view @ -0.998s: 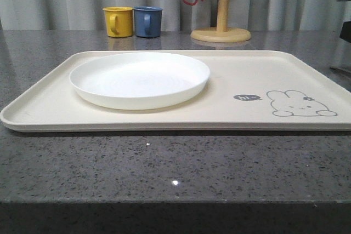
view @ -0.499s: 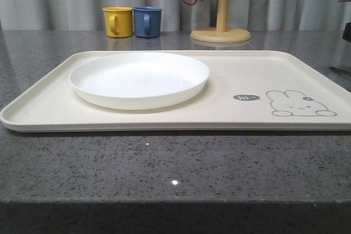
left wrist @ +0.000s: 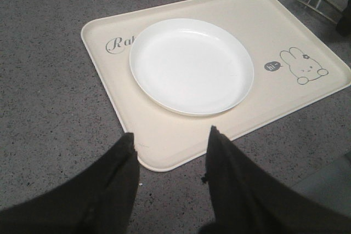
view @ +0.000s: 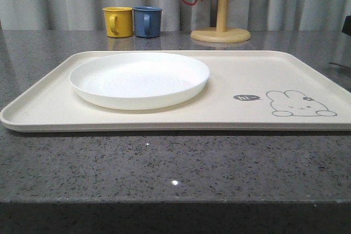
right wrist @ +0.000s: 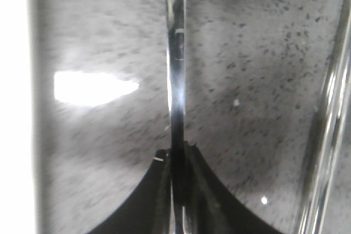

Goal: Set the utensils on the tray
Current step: 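Grasp the metal fork with the right gripper, then carry the fork onto the tray beside the plate and release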

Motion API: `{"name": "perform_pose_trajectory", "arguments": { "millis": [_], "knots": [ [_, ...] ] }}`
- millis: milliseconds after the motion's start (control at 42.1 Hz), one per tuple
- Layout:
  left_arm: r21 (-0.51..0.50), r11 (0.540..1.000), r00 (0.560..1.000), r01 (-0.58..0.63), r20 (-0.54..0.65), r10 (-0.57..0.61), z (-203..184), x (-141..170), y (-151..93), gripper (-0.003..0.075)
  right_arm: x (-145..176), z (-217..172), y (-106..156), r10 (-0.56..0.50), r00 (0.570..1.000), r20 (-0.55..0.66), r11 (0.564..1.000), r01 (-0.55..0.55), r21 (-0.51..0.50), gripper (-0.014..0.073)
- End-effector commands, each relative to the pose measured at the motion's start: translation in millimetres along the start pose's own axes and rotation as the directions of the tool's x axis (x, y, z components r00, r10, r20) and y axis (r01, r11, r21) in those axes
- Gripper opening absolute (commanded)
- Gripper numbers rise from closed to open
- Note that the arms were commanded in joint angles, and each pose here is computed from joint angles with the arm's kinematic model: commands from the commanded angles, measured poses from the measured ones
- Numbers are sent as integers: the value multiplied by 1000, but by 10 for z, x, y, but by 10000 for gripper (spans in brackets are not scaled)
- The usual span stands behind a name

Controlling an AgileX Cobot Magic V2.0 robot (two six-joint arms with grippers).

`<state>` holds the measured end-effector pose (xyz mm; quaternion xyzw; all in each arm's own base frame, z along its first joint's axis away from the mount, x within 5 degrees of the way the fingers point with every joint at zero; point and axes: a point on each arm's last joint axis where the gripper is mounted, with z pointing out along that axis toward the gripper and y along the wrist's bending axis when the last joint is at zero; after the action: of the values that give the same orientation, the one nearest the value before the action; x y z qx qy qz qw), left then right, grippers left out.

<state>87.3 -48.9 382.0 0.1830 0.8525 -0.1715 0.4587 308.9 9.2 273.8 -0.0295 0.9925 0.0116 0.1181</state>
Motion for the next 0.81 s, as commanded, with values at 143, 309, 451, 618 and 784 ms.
{"name": "perform_pose_trajectory", "arguments": {
  "millis": [143,309,451,618,784],
  "knots": [
    [13,1000,995,4,95,-5,-47,-120,-23,295,-114,-625,356,30,988,151,995,-16,-95,-6],
    [13,1000,995,4,95,-5,-47,-120,-23,295,-165,-743,681,81,987,139,986,-60,-154,-3],
    [13,1000,995,4,95,-5,-47,-120,-23,295,-247,-685,934,57,992,109,984,-38,-172,-3],
    [13,1000,995,4,95,-5,-47,-120,-23,295,-332,-439,1259,61,997,52,981,-50,-189,-3],
    [13,1000,995,4,95,-5,-47,-120,-23,295,-383,-179,1447,130,991,7,974,-126,-188,-3]
  ]
}}
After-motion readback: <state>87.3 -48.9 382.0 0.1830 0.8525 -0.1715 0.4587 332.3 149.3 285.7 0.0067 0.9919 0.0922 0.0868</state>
